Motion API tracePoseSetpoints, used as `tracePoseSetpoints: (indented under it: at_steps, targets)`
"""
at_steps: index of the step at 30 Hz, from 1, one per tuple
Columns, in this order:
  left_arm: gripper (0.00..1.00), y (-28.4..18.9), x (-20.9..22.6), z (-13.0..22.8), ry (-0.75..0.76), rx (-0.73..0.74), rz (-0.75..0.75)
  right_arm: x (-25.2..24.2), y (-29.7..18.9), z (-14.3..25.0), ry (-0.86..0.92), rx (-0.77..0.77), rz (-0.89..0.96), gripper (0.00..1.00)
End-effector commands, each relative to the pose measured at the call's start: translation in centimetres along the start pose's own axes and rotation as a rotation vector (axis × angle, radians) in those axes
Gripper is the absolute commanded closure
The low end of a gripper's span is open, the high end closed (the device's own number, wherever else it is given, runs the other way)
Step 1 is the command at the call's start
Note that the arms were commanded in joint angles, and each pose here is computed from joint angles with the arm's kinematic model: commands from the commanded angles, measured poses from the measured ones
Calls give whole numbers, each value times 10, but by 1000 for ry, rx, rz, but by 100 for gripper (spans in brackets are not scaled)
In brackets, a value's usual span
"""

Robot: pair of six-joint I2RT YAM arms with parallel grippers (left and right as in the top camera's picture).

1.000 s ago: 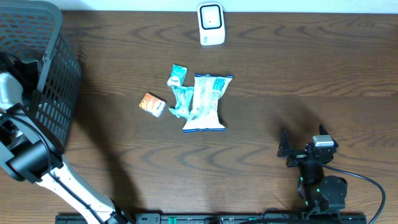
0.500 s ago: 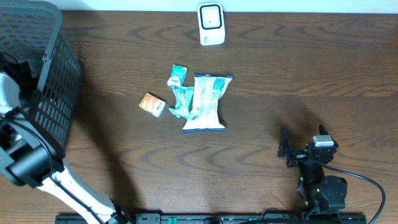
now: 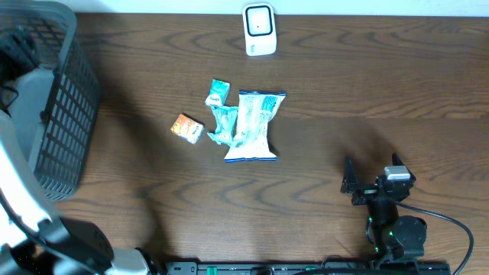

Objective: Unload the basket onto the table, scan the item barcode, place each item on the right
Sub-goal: 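Carry the Zam-Buk tin beside the other items and release it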

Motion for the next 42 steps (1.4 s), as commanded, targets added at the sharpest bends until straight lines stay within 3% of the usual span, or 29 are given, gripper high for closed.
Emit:
tracePoseSetpoints:
  at_steps: [1, 8, 14, 21, 30, 42]
  targets:
    - [41, -31, -35, -22, -34, -95, 69, 1, 0, 1, -11, 3, -7, 1]
    - [41, -66, -98, -35, 56, -178, 187, 1, 0, 1, -11, 3, -7, 1]
    - [40, -67, -155, -17, 114, -111, 312, 1, 0, 1, -11, 3, -7, 1]
    - [41, -39, -195, 31, 173, 94, 369, 1, 0, 1, -11, 3, -7, 1]
    - [40, 25, -216, 99, 247, 357, 264, 1, 0, 1, -11, 3, -7, 1]
    - [40, 103, -220, 205, 281, 722, 217, 1, 0, 1, -11, 3, -7, 1]
Point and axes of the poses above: each gripper's point midway between its finger pads, its own y axis out along the fingers, its own x axis along the line the jaws close on, z = x × y, the point moved 4 cm from there along -y, back along the fingers, and after that the axes turned 3 degrees about y, right-handed, at the moved point
